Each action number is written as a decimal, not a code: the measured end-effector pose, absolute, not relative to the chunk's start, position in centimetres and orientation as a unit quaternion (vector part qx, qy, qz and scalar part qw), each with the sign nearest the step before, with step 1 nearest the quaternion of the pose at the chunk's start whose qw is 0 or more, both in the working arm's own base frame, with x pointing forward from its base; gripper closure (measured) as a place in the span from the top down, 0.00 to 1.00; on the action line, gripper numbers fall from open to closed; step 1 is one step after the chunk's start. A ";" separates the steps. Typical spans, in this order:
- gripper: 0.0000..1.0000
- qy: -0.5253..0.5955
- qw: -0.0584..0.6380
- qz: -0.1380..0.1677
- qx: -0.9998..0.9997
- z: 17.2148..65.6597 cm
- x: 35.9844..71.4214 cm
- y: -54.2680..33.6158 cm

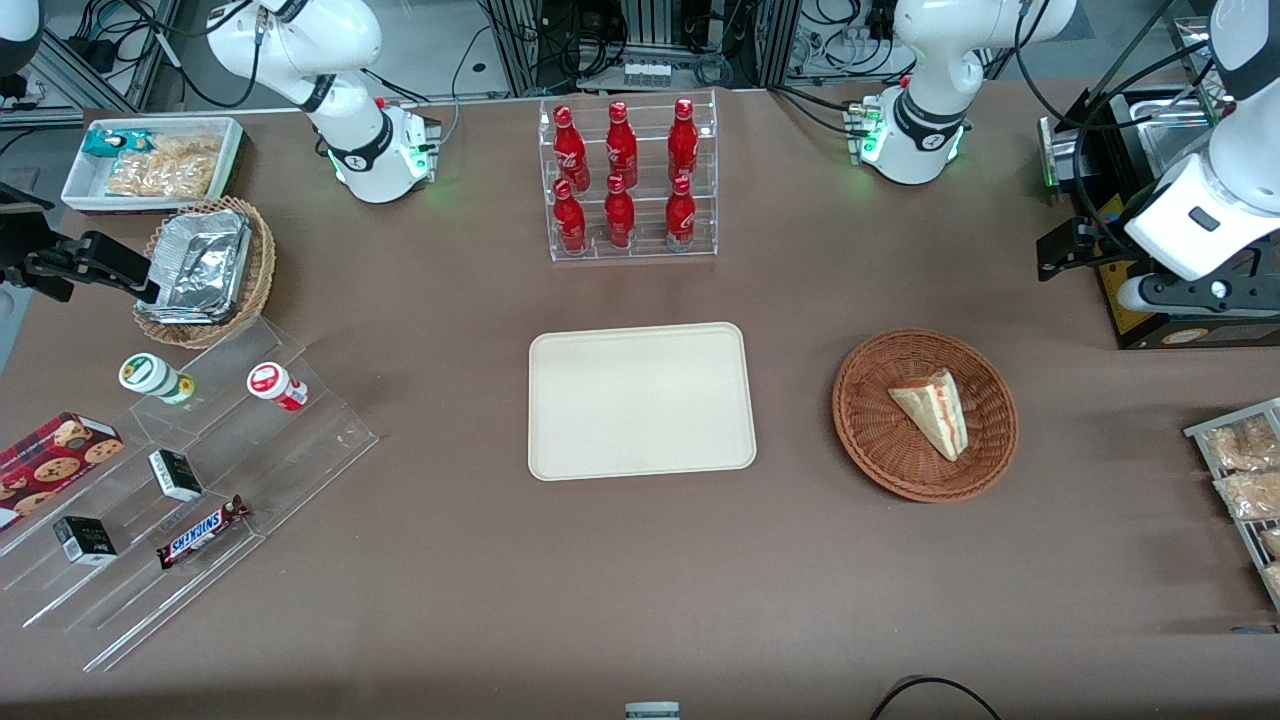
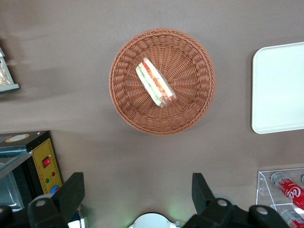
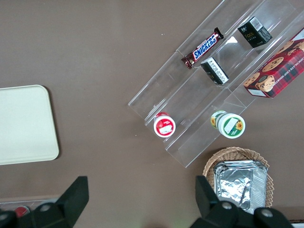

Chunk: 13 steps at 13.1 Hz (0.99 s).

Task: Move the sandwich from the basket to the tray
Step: 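Move the left gripper toward the wicker basket holding the sandwich, then lower the open left gripper around the wrapped sandwich and close it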

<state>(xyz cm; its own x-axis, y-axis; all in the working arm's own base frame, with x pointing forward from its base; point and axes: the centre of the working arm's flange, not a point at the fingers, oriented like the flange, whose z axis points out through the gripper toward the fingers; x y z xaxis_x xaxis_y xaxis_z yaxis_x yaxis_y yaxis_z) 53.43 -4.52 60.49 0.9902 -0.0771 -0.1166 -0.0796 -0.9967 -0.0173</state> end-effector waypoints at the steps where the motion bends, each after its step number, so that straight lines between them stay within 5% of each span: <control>1: 1.00 0.039 0.012 0.055 -0.998 60.8 53.5 -4.5; 5: 1.00 0.037 0.013 0.069 -0.997 59.5 53.5 -4.5; 8: 1.00 0.040 0.013 0.087 -0.995 53.0 54.5 -4.8; 13: 1.00 0.048 0.009 0.046 -0.998 40.5 53.8 -5.3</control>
